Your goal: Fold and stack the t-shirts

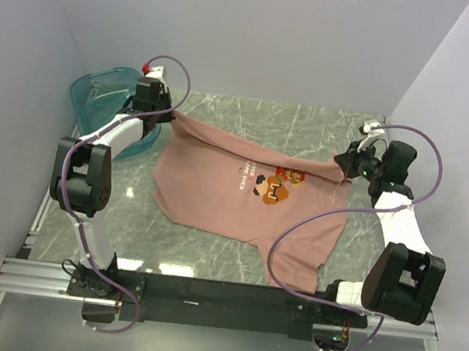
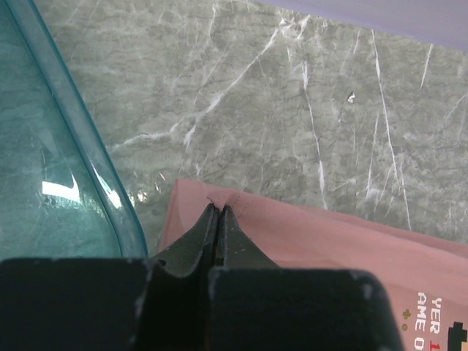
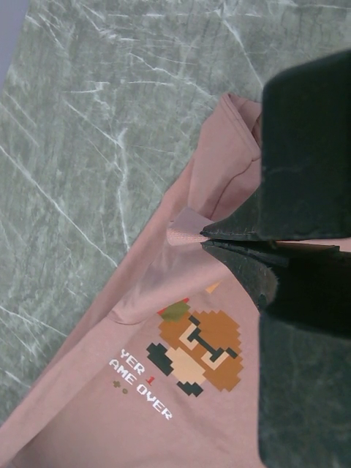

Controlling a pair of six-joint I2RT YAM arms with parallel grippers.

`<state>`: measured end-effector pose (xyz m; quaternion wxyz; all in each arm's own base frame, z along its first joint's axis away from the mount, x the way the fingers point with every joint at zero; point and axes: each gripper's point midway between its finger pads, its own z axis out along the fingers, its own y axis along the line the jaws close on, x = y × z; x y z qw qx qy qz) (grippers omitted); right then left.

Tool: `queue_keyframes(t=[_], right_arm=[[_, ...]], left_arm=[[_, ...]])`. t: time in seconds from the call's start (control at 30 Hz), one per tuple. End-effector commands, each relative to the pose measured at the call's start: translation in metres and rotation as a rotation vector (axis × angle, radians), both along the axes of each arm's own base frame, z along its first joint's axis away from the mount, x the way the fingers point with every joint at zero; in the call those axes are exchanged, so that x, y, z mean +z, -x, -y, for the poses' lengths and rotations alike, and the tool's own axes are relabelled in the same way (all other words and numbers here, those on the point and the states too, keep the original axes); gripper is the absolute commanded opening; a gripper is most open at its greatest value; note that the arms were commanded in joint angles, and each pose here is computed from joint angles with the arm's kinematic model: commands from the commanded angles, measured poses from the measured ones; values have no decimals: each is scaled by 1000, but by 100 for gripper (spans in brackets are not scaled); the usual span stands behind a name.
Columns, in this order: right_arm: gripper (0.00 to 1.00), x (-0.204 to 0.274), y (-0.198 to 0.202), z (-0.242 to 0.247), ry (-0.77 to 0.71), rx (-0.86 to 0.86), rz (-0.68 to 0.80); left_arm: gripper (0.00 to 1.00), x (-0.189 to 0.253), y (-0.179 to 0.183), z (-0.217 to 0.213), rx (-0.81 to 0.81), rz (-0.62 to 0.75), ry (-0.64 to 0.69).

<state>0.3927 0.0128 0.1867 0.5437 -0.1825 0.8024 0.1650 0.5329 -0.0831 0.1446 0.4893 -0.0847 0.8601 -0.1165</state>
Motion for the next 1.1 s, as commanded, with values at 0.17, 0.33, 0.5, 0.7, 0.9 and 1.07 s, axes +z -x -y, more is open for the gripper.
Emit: queue_keyframes(t=[0.17,0.33,0.5,0.7,0.9,1.07], right_arm=[[0,4,6,8,42,-14,34],[0,-4,9,7,46,-2,12],[0,-16,12,7,56,10,-16],[0,-28,20,5,81,41,-43],[0,-39,26,5,117,79,-68],[0,-44,25,6,125,86,-86]], left_arm=[[14,-9,17,3,-64,-42,-11],[45,22,30,5,-78,41,6],[54,78,31,6,-93,192,14],[55,110,40,4,-94,242,-1],[60,112,63,-9,-46,249,7],[91,109,81,-27,29,260,59]])
